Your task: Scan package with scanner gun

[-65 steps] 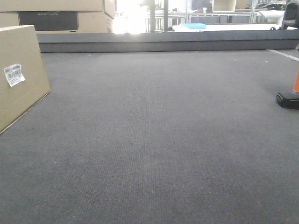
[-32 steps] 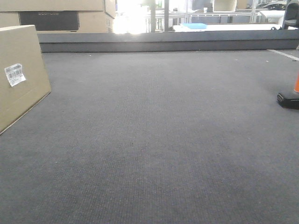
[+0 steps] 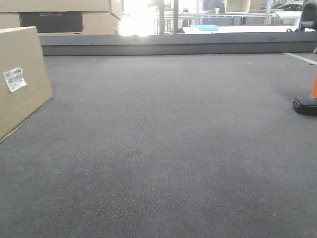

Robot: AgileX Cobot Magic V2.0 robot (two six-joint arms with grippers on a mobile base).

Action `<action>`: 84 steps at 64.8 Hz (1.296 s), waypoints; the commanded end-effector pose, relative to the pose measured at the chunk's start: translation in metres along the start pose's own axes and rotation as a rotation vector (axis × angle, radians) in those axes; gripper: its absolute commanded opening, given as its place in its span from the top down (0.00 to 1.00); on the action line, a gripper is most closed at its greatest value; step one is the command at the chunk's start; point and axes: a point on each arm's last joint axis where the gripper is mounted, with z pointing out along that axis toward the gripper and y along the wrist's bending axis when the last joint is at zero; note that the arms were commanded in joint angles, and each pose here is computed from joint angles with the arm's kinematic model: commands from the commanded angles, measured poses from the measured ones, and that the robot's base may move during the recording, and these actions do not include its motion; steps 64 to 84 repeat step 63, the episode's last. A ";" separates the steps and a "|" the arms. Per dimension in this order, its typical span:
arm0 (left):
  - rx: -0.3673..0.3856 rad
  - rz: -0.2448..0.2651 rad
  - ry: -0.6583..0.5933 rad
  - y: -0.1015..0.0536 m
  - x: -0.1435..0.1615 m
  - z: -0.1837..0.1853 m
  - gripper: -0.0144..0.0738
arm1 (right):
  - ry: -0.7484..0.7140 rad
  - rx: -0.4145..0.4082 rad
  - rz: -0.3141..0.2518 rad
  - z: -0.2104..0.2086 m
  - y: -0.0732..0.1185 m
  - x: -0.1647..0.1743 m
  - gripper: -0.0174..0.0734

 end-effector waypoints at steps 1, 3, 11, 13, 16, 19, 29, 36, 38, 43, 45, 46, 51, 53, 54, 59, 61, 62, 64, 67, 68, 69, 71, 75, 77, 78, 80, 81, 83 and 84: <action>0.018 -0.007 -0.031 -0.001 -0.003 0.000 0.96 | -0.019 0.000 -0.007 0.000 0.000 -0.002 0.99; 0.029 -0.008 -0.032 -0.002 -0.003 0.000 0.96 | -0.019 0.000 -0.007 0.000 0.000 -0.002 0.99; 0.072 -0.012 -0.034 -0.004 -0.003 -0.001 0.96 | -0.019 0.000 -0.007 0.000 0.000 -0.002 0.99; 0.075 -0.012 -0.034 -0.004 -0.003 -0.001 0.96 | -0.019 0.000 -0.007 0.000 0.000 -0.002 0.99; 0.077 -0.012 -0.034 -0.004 -0.003 -0.001 0.96 | -0.019 0.000 -0.007 0.000 0.000 -0.002 0.99; 0.077 -0.012 -0.034 -0.004 -0.003 -0.001 0.96 | -0.019 0.000 -0.007 0.000 0.000 -0.002 0.99; 0.074 -0.012 -0.034 -0.004 -0.003 -0.001 0.96 | -0.019 0.000 -0.007 0.000 0.000 -0.002 0.99; 0.074 -0.012 -0.034 -0.004 -0.003 -0.001 0.96 | -0.019 0.000 -0.007 0.000 0.000 -0.002 0.99; 0.074 -0.012 -0.034 -0.004 -0.003 -0.001 0.96 | -0.019 0.000 -0.007 0.000 0.000 -0.002 0.99; 0.074 -0.012 -0.034 -0.004 -0.003 -0.001 0.96 | -0.019 0.000 -0.007 0.000 0.000 -0.002 0.99; 0.074 -0.012 -0.034 -0.004 -0.003 -0.001 0.96 | -0.019 0.000 -0.007 0.000 0.000 -0.002 0.99; 0.074 -0.012 -0.034 -0.004 -0.003 -0.001 0.96 | -0.019 0.000 -0.007 0.000 0.000 -0.002 0.99; 0.074 -0.012 -0.034 -0.004 -0.003 -0.001 0.96 | -0.019 0.000 -0.007 0.000 0.000 -0.002 0.99; 0.074 -0.012 -0.034 -0.004 -0.003 -0.001 0.96 | -0.019 0.000 -0.007 0.000 0.000 -0.002 0.99; 0.074 -0.012 -0.034 -0.004 -0.003 -0.001 0.96 | -0.019 0.000 -0.007 0.000 0.000 -0.002 0.99; 0.074 -0.012 -0.034 -0.004 -0.003 -0.001 0.96 | -0.019 0.000 -0.007 0.000 0.000 -0.002 0.99; 0.074 -0.012 -0.034 -0.004 -0.003 -0.001 0.96 | -0.019 0.000 -0.007 0.000 0.000 -0.002 0.99; 0.074 -0.012 -0.034 -0.004 -0.003 -0.001 0.96 | -0.019 0.000 -0.007 0.000 0.000 -0.002 0.99; 0.074 -0.012 -0.034 -0.004 -0.003 -0.001 0.96 | -0.019 0.000 -0.007 0.000 0.000 -0.002 0.99; 0.074 -0.012 -0.034 -0.004 -0.003 -0.001 0.96 | -0.019 0.000 -0.007 0.000 0.000 -0.002 0.99; 0.074 -0.012 -0.034 -0.004 -0.003 -0.001 0.96 | -0.019 0.000 -0.007 0.000 0.000 -0.002 0.99; 0.074 -0.012 -0.034 -0.004 -0.003 -0.001 0.96 | -0.019 0.000 -0.007 0.000 0.000 -0.002 0.99; 0.074 -0.012 -0.034 -0.004 -0.003 -0.001 0.96 | -0.019 0.000 -0.007 0.000 0.000 -0.002 0.99; 0.074 -0.012 -0.034 -0.004 -0.003 -0.001 0.96 | -0.019 0.000 -0.007 0.000 0.000 -0.002 0.99; 0.074 -0.012 -0.034 -0.004 -0.003 -0.001 0.96 | -0.019 0.000 -0.007 0.000 0.000 -0.002 0.99; 0.074 -0.012 -0.034 -0.004 -0.003 -0.001 0.96 | -0.019 0.000 -0.007 0.000 0.000 -0.002 0.99; 0.074 -0.012 -0.034 -0.004 -0.003 -0.001 0.96 | -0.019 0.000 -0.007 0.000 0.000 -0.002 0.99; 0.074 -0.012 -0.034 -0.004 -0.003 -0.001 0.96 | -0.019 0.000 -0.007 0.000 0.000 -0.002 0.99; 0.074 -0.012 -0.034 -0.004 -0.003 -0.001 0.96 | -0.019 0.000 -0.007 0.000 0.000 -0.002 0.99; 0.074 -0.012 -0.034 -0.004 -0.003 -0.001 0.96 | -0.019 0.000 -0.007 0.000 0.000 -0.002 0.99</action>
